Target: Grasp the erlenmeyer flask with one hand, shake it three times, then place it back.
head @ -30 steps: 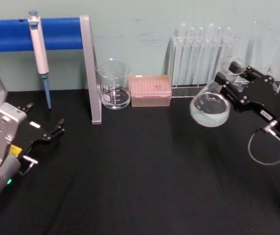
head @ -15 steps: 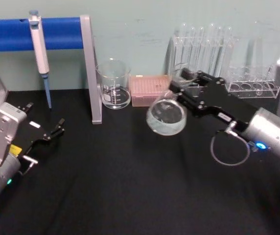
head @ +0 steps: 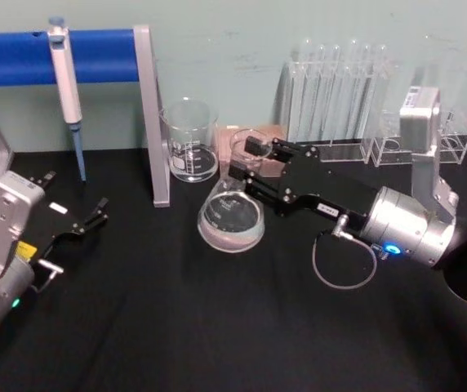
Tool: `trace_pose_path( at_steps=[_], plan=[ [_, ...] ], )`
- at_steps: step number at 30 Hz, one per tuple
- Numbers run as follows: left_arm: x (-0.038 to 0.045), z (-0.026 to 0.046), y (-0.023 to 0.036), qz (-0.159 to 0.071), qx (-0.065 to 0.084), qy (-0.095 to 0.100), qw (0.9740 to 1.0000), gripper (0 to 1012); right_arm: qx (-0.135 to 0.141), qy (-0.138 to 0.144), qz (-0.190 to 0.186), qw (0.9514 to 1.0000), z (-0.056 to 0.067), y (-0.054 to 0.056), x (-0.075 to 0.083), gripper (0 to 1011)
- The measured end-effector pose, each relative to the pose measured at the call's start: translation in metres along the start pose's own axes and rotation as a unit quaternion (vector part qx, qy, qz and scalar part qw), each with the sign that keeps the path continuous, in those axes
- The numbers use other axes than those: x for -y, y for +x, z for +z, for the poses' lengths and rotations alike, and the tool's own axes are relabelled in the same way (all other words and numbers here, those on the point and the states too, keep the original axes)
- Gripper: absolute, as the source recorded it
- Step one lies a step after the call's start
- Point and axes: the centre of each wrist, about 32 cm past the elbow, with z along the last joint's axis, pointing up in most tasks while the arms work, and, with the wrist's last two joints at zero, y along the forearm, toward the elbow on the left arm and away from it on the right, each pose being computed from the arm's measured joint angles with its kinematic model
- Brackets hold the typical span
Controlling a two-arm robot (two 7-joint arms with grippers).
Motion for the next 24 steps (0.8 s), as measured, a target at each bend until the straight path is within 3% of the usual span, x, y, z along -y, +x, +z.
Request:
trace_pose_path(
  at_steps=[24],
  plan=[
    [0.0000, 0.0000, 0.0000, 0.000, 0.000, 0.000, 1.0000, 1001, -0.011, -0.016, 0.009, 0.9998, -0.0099, 0.0047, -0.0045, 448]
  ],
)
